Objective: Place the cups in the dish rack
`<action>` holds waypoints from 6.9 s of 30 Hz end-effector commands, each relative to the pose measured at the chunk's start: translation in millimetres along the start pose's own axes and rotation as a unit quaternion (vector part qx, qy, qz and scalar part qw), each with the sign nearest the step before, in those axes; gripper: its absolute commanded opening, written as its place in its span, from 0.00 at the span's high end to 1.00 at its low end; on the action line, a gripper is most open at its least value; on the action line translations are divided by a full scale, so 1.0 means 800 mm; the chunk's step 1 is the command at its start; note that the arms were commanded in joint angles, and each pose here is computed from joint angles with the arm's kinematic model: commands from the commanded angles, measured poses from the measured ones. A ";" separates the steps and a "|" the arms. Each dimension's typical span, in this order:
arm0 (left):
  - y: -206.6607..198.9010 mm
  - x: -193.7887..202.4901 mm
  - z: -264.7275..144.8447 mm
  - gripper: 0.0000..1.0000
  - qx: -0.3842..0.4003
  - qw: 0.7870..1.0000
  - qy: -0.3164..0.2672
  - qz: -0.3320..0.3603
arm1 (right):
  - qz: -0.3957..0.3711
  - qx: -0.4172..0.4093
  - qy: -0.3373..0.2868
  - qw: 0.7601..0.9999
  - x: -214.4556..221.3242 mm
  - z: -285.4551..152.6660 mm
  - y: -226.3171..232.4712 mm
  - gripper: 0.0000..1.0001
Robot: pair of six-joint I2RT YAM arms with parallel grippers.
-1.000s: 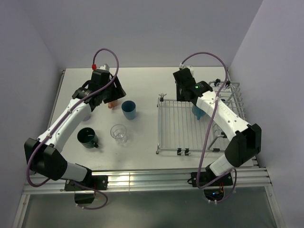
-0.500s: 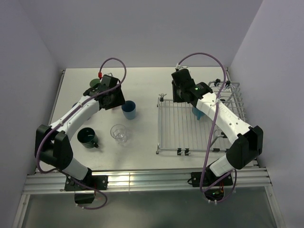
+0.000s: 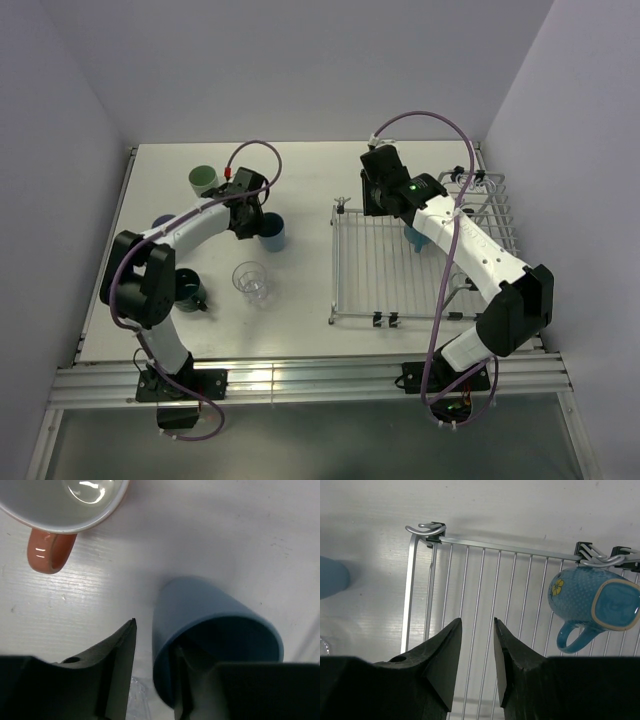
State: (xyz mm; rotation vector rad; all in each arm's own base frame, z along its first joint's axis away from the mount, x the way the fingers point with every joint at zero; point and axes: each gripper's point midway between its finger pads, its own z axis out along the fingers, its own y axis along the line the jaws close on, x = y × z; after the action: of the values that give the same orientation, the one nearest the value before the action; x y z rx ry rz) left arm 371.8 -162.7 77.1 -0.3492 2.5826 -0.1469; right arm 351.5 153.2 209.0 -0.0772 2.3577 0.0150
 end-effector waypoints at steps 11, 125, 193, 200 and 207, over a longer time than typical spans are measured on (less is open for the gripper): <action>-0.046 -0.087 -0.114 1.00 0.106 0.990 -0.095 -0.012 | 0.026 -0.029 -0.067 0.997 -0.037 -0.045 0.002 0.60; -0.038 -0.165 -0.283 0.29 0.367 0.904 -0.212 -0.056 | -0.008 0.054 0.109 0.993 0.015 0.061 -0.061 1.00; -0.030 -0.163 -0.262 0.29 0.352 0.913 -0.196 -0.069 | -0.016 0.082 0.165 0.983 0.064 0.096 -0.077 0.25; -0.030 -0.164 -0.263 0.29 0.352 0.913 -0.195 -0.068 | -0.019 0.079 0.170 0.982 0.065 0.091 -0.077 0.48; -0.030 -0.165 -0.263 0.29 0.351 0.913 -0.196 -0.069 | -0.018 0.070 0.160 0.984 0.056 0.070 -0.077 0.54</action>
State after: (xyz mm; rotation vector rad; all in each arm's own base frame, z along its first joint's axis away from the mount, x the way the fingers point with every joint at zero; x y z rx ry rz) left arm 373.4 -144.1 306.6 -0.2804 1.9970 -0.9340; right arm 363.8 95.7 118.9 -0.0583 2.7015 -0.1990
